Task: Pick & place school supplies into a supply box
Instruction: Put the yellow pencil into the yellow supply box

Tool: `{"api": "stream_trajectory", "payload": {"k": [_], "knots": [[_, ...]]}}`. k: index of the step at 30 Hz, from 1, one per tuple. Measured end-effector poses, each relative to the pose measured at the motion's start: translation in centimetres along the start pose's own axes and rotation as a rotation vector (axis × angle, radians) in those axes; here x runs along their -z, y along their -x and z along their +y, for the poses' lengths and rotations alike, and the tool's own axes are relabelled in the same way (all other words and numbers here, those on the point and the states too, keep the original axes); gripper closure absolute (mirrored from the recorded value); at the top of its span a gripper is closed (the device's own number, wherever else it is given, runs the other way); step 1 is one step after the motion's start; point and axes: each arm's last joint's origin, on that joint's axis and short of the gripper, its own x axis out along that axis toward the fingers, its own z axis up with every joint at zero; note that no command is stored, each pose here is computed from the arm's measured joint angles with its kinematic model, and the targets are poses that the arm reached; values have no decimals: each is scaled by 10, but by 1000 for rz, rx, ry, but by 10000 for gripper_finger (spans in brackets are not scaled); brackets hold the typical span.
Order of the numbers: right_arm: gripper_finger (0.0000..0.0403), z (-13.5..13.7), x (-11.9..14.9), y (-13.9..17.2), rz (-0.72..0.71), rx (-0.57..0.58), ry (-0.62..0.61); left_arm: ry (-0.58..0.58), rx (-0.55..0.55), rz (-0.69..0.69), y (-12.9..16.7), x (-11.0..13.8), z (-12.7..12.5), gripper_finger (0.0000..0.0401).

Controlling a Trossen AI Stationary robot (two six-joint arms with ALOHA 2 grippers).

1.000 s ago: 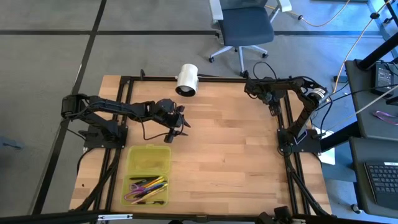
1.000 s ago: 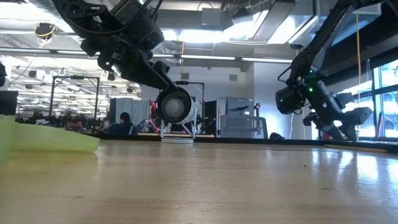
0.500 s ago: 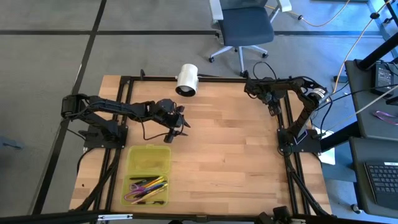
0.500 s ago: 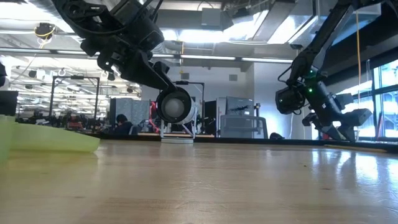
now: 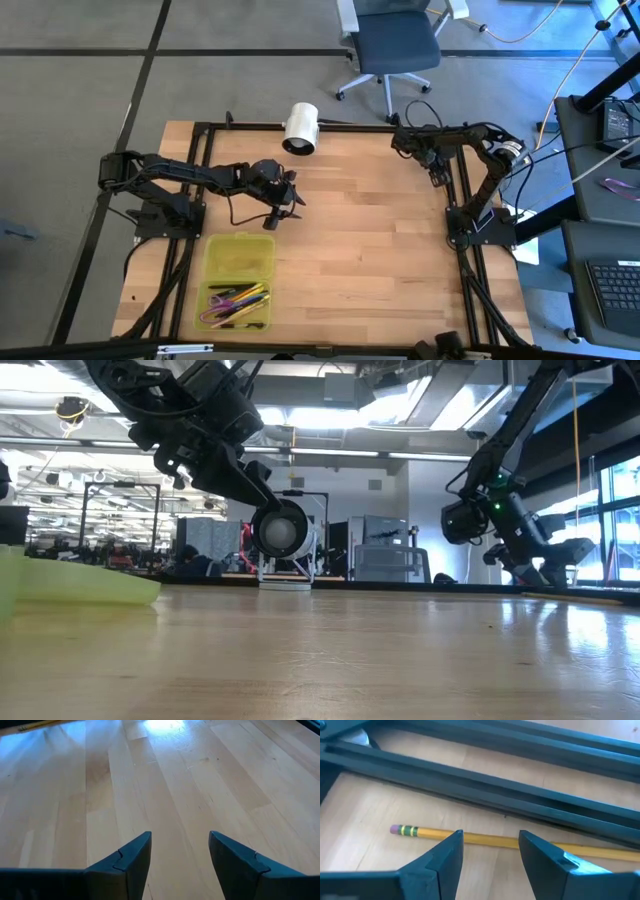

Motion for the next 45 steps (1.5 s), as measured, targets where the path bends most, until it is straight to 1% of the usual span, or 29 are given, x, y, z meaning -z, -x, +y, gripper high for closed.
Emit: {"api": "stream_trajectory", "payload": {"k": [2, 4, 10, 14, 18, 21, 29, 33, 36, 40, 42, 45], "knots": [[208, 0, 1, 0, 16, 2, 17, 0, 0, 0, 0, 0, 0, 212], [208, 2, 2, 0, 41, -1, 8, 0, 0, 0, 0, 0, 0, 211], [208, 2, 3, 0, 55, -1, 6, 3, 8, 9, 0, 1, -2, 207], [208, 2, 2, 0, 17, -20, 74, -6, 23, 12, -2, 0, -6, 210], [208, 4, 0, -1, 12, -23, 115, -30, 32, 11, -3, -1, -9, 211], [208, 4, 0, -1, -2, -29, 171, -30, 31, 11, -3, -1, -8, 209], [208, 4, 0, -1, -7, -36, 167, -29, 13, 16, -3, -1, -8, 211], [208, 8, 2, -1, 18, -64, 146, -29, 13, 16, -3, -1, -8, 211], [208, 8, 3, -1, 51, -57, 134, -19, 13, 17, -3, -1, -8, 209], [208, 7, 4, -1, 80, -39, 13, -5, 11, 16, -3, -1, -8, 208], [208, 7, 4, 0, 95, -29, -49, 20, 9, 10, -3, -2, -7, 209], [208, 6, 4, 0, 84, -25, -90, 65, -1, 12, -3, -2, -7, 211]]}}
